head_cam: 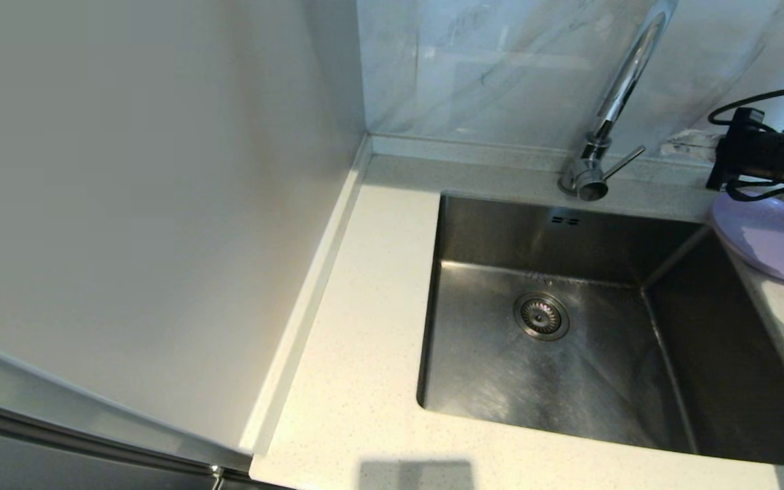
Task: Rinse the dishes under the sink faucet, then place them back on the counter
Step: Turn on the faucet
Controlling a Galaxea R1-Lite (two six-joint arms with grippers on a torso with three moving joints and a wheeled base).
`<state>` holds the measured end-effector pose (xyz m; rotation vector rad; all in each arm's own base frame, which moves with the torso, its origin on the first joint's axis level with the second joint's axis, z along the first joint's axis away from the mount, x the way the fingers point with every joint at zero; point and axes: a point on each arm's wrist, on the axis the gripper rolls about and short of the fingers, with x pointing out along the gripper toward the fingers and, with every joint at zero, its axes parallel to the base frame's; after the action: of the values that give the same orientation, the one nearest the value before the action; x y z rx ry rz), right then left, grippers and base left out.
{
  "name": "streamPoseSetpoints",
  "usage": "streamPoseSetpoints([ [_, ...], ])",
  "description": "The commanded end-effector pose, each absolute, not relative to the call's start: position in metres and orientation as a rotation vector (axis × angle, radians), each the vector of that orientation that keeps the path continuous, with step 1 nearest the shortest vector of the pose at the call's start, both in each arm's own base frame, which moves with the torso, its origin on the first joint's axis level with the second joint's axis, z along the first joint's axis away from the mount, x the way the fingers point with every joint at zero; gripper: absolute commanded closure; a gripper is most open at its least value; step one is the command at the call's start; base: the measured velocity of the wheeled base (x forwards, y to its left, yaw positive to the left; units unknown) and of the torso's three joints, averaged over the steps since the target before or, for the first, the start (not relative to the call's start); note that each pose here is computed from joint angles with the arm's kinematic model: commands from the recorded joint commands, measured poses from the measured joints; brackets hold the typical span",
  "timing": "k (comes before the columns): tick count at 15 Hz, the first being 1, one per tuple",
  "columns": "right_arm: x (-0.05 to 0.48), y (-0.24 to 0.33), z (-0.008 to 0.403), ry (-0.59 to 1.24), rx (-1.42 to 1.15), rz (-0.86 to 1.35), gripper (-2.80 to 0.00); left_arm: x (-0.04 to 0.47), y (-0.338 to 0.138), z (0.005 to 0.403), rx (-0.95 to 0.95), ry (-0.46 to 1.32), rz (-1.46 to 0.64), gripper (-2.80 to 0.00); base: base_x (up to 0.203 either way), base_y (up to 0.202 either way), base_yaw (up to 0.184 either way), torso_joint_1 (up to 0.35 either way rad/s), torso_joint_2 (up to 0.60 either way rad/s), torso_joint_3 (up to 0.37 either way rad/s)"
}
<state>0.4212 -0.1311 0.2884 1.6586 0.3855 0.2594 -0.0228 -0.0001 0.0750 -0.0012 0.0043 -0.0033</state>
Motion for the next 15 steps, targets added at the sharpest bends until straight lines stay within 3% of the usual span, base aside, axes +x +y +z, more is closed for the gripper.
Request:
streamPoseSetpoints([
  [1,0.427,-0.133,0.279,0.427,1.673,0.274,0.0,-0.023,0.0,0.075,-0.002,0.005,-0.003,0.0,0.0,0.0,0.0,0.0,0.0,0.0],
  [15,0.426,-0.107,0.295,0.487,1.647,0.43,0.0,-0.023,0.0,0.075,-0.002,0.005,-0.003,0.0,0.0,0.0,0.0,0.0,0.0,0.0],
])
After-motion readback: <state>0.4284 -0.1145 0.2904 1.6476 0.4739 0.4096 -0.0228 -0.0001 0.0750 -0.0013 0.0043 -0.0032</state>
